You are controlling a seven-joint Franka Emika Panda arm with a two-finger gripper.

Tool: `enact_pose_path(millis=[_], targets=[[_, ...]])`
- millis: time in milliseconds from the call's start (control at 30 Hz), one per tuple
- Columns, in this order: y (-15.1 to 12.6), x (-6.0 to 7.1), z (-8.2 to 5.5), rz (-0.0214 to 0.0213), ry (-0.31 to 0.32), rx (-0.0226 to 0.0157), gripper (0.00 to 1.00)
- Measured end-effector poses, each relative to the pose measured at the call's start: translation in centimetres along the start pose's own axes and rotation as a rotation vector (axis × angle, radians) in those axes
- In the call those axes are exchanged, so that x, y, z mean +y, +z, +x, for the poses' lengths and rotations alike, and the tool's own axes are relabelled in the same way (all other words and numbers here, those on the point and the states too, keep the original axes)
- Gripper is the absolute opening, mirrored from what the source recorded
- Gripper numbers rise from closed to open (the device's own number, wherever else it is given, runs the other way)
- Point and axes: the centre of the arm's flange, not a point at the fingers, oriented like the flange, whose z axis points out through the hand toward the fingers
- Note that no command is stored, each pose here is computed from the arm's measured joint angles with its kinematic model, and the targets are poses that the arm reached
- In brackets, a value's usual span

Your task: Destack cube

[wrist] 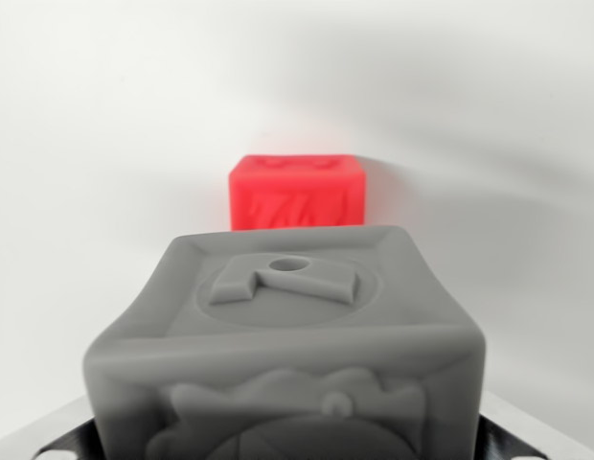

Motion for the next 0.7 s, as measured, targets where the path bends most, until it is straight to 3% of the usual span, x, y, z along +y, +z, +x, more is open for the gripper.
enact_pose_path(millis=[467, 600, 700], targets=[[-4.3, 0.0, 0.0, 0.0001, 0.001, 0.0017, 0.00], [-4.9, -0.3, 0.1, 0.0039, 0.006, 0.0060, 0.00], [-4.6, -0.8, 0.0, 0.0000, 0.014, 0.0010, 0.00]])
